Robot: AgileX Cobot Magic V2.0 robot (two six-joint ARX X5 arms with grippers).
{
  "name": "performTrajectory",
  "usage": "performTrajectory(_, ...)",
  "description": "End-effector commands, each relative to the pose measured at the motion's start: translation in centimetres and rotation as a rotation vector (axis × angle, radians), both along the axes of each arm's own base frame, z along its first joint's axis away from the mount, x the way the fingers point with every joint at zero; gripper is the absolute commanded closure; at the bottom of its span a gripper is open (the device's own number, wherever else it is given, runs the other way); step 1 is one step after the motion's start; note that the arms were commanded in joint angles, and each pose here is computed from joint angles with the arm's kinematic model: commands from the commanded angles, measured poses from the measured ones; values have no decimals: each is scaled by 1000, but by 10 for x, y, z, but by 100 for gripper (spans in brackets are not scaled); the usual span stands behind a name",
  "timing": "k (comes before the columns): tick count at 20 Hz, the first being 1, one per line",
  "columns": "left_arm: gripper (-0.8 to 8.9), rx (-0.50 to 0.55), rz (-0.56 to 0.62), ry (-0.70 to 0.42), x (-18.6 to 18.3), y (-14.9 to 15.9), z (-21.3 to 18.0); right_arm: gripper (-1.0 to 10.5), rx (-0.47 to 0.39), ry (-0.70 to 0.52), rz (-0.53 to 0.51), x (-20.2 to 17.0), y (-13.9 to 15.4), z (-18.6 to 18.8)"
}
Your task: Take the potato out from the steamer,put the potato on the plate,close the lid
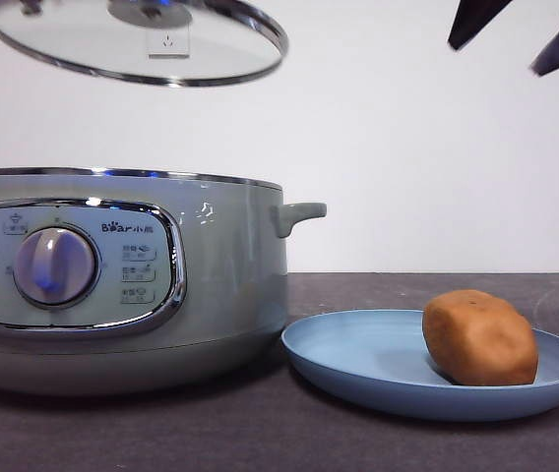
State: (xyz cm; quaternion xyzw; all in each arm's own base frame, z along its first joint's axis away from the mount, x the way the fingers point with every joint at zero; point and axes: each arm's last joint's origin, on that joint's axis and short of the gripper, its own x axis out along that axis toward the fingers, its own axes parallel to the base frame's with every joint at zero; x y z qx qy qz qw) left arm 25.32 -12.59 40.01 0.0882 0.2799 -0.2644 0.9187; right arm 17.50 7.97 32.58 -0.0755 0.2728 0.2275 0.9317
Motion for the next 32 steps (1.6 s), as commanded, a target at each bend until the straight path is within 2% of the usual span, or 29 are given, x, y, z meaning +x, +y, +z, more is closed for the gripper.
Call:
performTrajectory(1,822,-36,19,4,3,-2,-15,447,9,-12,-17,-2,-3,3)
performTrajectory(6,822,-2,35,88,7,-3,-58,448,0,11,-21,-3,-5,1)
performTrajectory(9,822,-2,46,128,6,-3,-70,485,-1,11,-21,-3,-5,1)
performTrajectory(16,822,33,29,195,0,-7,-98,489,0,9,-21,-3,-5,1)
performTrajectory(23,822,63,17,268,-10,-9,-104,489,1,6,-21,-3,-5,2)
performTrajectory(32,813,70,21,273,-14,-7,-101,489,3,7,-19,-3,-5,2)
